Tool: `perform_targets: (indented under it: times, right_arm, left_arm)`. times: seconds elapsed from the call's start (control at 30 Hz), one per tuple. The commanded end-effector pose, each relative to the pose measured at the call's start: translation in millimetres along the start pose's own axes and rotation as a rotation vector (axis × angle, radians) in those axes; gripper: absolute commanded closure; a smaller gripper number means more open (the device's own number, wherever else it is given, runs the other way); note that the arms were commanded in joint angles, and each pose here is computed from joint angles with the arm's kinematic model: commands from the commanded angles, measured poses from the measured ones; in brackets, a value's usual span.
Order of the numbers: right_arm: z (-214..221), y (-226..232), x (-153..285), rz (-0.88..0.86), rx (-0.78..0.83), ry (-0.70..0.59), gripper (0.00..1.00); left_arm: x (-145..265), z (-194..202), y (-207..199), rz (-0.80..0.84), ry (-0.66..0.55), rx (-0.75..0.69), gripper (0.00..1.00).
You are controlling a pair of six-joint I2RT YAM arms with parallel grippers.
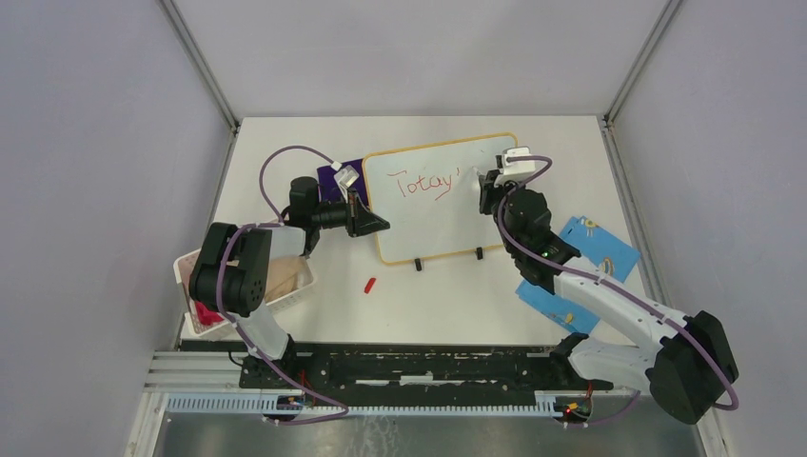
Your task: Write a sentence on the whiteboard
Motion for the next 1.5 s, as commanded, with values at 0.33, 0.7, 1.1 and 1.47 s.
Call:
perform_targets:
  times: [0.33, 0.7, 1.1, 1.47]
  right_arm:
    - [-17, 12, -8, -0.067, -0.025, -0.040, 1.00]
    - [7, 5, 1, -0.076, -0.025, 0.016, 1.00]
    - [11, -7, 7, 0.008, -0.006, 0.017, 1.00]
    - [15, -12, 10, 0.033, 0.010, 0.032, 1.00]
  left_arm:
    - [-4, 9, 10, -0.097, 0.037, -0.069, 0.98]
    - [-4, 8, 11, -0.099, 0.037, -0.071, 0.98]
    - [-4, 9, 10, -0.106, 0.038, -0.071, 0.98]
    - [-4, 8, 10, -0.107, 0.036, -0.076, 0.98]
Point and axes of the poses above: each gripper's point midway between its finger pads, its own x axis back along the fingers, its own y axis along the line the jaws close on, z = x × y, the point moved 8 cm from there along x, back along the fingers, and after that the axes turned 7 degrees about -x, right-handed, at the moved point
